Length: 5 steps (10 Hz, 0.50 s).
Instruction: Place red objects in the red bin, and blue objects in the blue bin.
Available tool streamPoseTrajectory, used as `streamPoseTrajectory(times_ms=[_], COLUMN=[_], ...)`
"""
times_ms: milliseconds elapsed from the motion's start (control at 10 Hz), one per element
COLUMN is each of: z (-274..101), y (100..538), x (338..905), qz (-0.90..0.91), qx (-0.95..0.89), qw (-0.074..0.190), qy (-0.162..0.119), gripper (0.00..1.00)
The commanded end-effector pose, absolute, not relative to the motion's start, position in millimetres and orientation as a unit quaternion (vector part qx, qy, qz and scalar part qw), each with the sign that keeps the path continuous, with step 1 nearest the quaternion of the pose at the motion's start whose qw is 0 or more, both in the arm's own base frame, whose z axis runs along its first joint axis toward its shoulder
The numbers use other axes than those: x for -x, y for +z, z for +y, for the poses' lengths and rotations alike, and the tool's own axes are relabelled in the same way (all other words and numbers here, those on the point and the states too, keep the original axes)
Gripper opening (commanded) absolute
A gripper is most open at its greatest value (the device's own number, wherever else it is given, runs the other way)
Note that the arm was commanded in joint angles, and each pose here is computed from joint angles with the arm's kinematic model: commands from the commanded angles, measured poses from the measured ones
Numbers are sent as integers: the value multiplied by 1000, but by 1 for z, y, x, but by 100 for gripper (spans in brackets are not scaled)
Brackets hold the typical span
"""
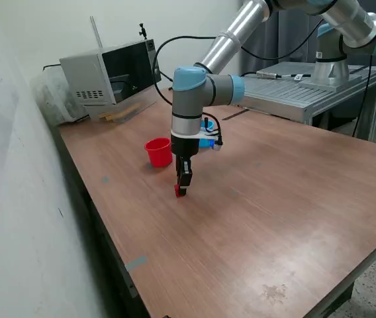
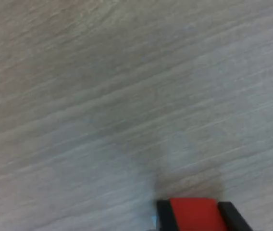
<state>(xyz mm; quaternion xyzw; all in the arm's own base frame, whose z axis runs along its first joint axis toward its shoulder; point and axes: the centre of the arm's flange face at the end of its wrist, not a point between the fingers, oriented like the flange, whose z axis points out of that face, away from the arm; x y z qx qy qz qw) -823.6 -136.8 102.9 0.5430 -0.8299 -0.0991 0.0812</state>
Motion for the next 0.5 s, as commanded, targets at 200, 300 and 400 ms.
streamPoseTrajectory(times_ms=[200, 300, 400], z=[-136, -137, -136], y=[148, 184, 212], x=[817, 809, 798], qz=[-801, -793, -785], qx=[-582, -590, -599], qw=[87, 96, 96], qy=[-112, -119, -122], gripper=[0, 0, 0])
